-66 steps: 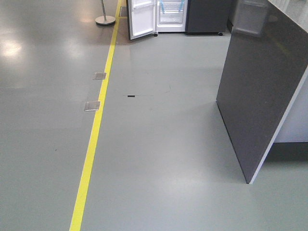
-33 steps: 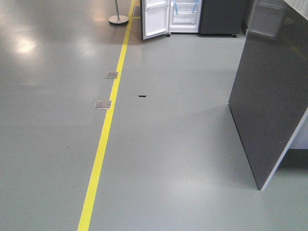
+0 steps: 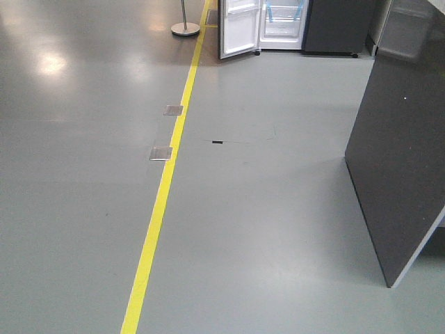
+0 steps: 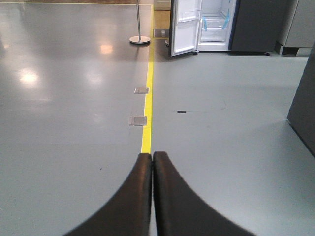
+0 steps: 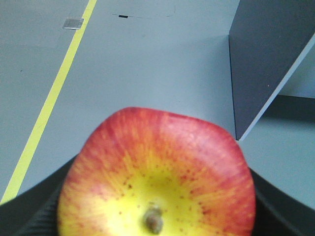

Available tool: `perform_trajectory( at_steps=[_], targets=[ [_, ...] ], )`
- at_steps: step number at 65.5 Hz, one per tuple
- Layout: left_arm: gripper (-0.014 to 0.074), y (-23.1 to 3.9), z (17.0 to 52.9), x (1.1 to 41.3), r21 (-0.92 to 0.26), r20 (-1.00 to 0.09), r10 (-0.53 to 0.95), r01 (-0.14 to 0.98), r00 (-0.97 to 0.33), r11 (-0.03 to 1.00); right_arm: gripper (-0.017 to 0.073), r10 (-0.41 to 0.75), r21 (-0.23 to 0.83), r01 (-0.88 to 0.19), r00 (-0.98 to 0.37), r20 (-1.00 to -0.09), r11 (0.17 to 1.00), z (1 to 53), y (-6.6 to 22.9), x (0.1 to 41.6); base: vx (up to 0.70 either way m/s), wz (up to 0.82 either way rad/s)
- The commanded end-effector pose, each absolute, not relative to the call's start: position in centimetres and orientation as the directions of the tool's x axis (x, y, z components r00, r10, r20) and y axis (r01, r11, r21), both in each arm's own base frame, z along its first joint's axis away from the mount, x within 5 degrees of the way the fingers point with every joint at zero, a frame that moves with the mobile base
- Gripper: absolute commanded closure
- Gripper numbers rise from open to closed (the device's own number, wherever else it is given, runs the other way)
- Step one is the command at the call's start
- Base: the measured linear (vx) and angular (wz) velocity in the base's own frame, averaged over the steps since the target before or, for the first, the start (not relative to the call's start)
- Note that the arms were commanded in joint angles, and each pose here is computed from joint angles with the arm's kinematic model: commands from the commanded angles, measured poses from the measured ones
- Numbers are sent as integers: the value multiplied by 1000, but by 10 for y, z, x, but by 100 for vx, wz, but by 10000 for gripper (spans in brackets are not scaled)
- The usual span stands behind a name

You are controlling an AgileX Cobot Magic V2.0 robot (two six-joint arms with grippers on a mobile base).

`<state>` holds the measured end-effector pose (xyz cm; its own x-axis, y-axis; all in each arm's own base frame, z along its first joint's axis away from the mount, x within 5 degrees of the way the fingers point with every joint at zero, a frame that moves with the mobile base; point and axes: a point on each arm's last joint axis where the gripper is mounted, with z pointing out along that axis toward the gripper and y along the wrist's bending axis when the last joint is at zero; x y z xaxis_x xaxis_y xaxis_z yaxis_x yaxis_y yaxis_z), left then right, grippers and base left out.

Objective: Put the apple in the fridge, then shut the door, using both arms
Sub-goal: 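Drive the base toward the open white refrigerator, apple held in right gripper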

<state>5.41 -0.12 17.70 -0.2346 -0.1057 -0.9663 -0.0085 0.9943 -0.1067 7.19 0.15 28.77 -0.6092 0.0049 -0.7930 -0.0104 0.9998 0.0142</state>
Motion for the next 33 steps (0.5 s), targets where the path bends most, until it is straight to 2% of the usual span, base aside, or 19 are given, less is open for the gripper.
perform_trajectory(
  at_steps=[1, 33],
  targets=[
    [599, -1, 177, 55, -117, -977, -115, -2, -177, 993, 461, 4, 9, -6, -537, -844, 1000, 301, 1, 76, 9, 5],
    [599, -1, 177, 55, -117, -977, -115, -2, -177, 993, 461, 4, 9, -6, -537, -844, 1000, 301, 1, 76, 13, 2]
  ],
)
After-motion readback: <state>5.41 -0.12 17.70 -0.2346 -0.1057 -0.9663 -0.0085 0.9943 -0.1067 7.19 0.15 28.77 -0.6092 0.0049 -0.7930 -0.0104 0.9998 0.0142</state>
